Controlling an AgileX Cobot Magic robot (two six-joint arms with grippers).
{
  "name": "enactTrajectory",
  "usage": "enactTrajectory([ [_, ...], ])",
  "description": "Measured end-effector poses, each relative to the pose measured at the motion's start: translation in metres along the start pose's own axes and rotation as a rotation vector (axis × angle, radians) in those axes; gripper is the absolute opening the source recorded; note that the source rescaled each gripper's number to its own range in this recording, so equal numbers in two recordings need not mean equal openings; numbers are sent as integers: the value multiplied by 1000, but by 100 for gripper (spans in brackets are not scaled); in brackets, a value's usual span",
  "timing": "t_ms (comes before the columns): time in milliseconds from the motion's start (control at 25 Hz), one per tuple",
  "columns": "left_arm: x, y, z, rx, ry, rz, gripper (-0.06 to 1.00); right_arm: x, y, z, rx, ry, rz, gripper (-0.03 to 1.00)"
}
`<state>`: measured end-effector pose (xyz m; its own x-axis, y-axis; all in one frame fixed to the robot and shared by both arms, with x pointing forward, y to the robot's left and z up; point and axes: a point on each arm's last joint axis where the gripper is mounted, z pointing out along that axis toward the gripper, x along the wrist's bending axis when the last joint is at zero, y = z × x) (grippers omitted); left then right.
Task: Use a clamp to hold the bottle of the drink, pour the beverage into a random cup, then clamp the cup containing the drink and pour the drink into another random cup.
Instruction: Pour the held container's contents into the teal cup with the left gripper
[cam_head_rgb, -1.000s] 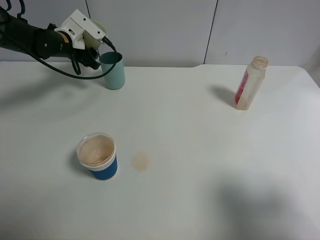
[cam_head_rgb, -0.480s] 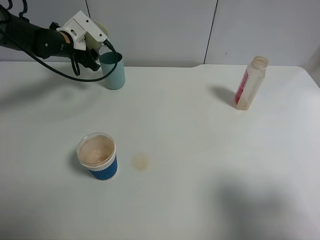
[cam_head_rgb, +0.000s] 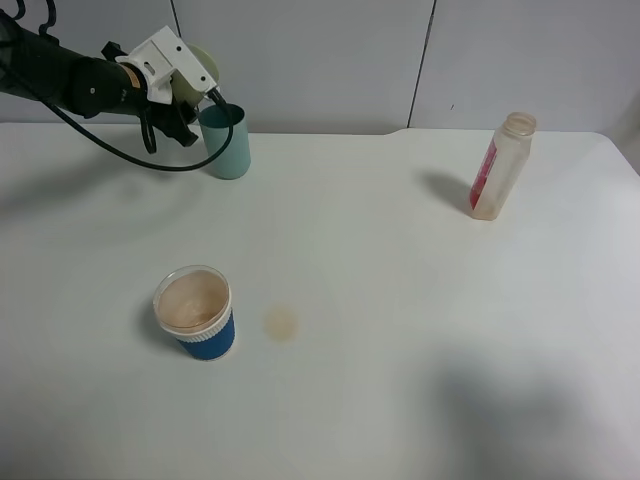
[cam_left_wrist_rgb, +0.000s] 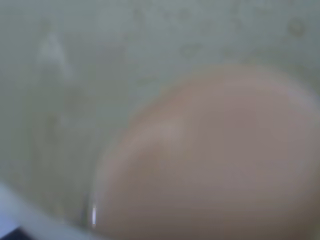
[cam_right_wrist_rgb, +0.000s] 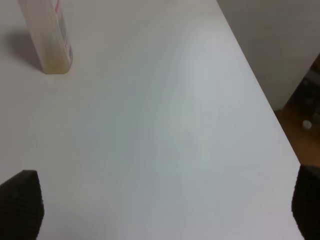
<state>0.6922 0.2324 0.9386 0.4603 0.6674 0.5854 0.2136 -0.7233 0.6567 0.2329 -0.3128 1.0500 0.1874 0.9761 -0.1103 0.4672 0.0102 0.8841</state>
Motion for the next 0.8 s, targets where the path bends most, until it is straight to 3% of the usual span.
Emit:
enactTrajectory([
  [800,0,0,0,0,0,142,1,0,0,0,0,0,0,100],
])
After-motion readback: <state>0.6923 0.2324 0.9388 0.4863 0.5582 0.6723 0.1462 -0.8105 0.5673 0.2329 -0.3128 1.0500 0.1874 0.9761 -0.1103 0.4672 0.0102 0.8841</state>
